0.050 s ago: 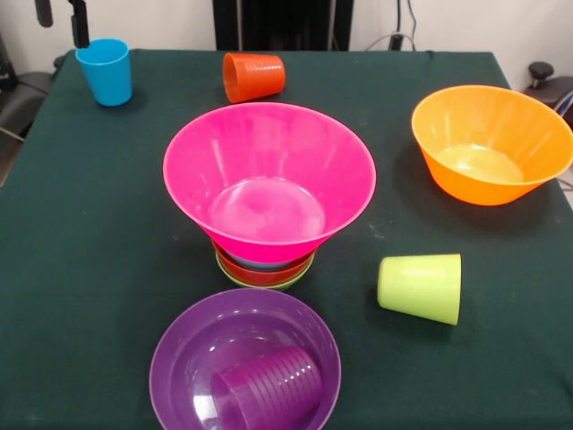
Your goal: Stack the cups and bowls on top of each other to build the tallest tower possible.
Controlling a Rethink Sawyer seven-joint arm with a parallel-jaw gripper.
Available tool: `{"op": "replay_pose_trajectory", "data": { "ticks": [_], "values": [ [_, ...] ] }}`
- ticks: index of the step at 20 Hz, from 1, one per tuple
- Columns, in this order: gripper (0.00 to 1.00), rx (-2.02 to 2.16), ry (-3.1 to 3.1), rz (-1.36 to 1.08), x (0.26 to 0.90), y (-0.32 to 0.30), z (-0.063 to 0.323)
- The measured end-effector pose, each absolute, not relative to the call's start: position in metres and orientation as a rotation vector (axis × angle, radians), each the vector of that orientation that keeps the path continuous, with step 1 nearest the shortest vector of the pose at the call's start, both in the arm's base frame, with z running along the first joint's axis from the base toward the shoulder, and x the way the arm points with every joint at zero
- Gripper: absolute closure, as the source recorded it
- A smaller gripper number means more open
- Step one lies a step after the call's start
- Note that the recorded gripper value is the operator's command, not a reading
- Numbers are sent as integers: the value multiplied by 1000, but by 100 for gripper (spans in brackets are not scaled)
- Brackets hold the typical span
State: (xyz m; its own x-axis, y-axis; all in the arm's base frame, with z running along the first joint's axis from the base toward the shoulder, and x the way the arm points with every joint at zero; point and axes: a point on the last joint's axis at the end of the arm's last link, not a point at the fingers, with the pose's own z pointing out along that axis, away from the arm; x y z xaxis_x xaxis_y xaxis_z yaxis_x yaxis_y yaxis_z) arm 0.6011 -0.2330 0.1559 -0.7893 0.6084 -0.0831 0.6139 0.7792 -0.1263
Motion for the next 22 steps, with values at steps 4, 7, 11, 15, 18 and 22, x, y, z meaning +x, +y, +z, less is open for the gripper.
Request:
{"op": "replay_pose_trajectory", "data": {
  "ticks": [4,7,11,15,18,22],
  "values": [
    [0,1030,2909,-211,600,-223,152],
    [0,1033,2891,-203,601,-216,150],
    [0,1041,2859,-182,603,-206,143],
    [0,1050,2838,-163,603,-203,131],
    [0,1060,2828,-146,600,-200,119],
    [0,1074,2812,-127,596,-194,106]
  ]
}}
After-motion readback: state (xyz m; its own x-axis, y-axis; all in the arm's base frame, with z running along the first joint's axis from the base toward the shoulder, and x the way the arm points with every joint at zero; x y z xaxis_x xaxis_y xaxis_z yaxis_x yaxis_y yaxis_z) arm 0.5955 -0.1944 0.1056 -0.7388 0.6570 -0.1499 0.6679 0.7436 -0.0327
